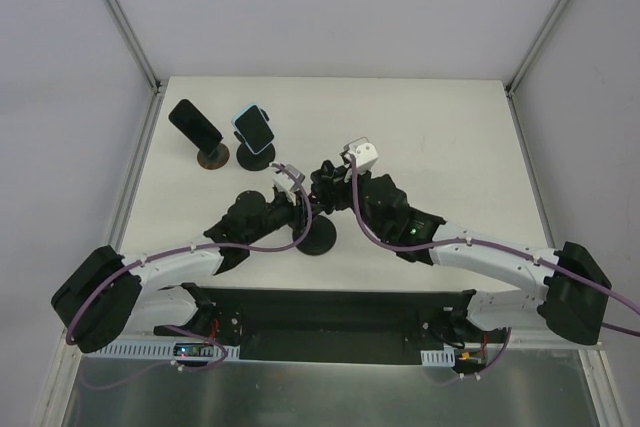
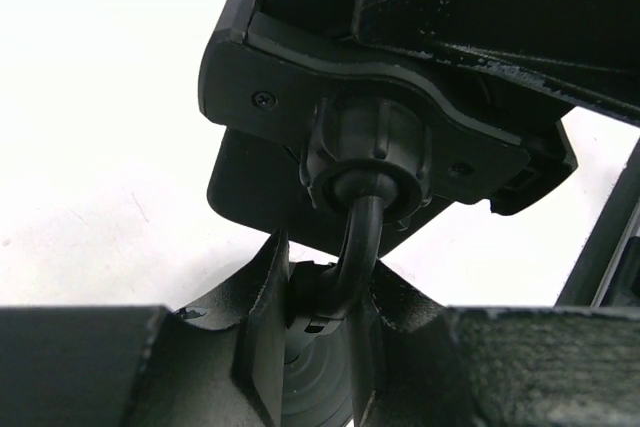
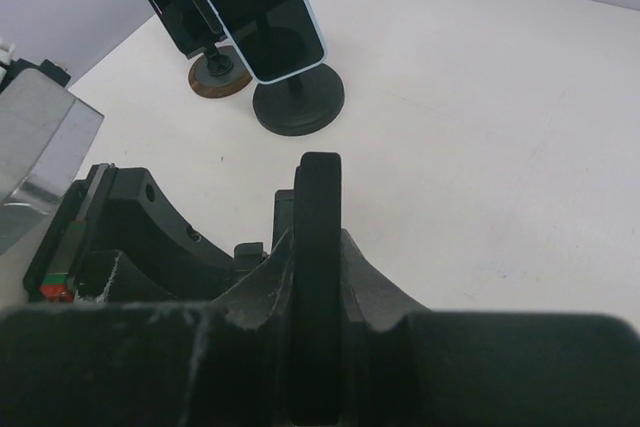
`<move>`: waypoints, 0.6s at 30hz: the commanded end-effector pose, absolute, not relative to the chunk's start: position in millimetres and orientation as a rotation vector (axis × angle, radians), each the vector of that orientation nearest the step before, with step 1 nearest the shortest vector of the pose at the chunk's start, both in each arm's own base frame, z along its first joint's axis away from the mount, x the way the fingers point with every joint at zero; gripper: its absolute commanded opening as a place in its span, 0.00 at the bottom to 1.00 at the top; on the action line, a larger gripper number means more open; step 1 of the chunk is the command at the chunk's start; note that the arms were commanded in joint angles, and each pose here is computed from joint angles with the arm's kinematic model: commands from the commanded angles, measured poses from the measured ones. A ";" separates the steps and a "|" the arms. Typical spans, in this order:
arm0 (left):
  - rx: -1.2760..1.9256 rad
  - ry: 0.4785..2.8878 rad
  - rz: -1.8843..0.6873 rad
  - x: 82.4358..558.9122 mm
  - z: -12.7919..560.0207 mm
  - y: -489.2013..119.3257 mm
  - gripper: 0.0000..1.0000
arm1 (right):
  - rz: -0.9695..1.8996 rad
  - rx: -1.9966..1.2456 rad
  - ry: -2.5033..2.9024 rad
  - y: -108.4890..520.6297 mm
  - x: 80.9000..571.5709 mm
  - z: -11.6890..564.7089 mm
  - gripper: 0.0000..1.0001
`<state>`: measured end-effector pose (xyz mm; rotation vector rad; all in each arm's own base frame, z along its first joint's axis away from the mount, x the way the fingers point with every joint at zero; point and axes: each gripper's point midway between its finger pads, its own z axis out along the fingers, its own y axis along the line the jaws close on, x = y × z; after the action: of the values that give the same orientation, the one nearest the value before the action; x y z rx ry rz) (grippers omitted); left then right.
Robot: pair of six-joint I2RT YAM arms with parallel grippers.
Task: Remove the phone from the phone stand
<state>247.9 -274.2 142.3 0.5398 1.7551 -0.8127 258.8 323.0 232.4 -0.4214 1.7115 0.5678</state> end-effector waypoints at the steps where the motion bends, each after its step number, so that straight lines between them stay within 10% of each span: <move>1: 0.276 1.823 -0.730 274.2 131.2 -236.6 0.00 | 0.561 -0.537 1.732 317.8 236.3 231.6 0.01; 18: 0.256 1.783 -0.752 257.9 128.7 -204.7 0.00 | 0.451 -0.468 1.773 284.6 235.6 232.2 0.01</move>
<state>219.8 -254.6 144.0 0.5363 1.7185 -1.0044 227.5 324.6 231.5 -0.4880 1.7367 0.6523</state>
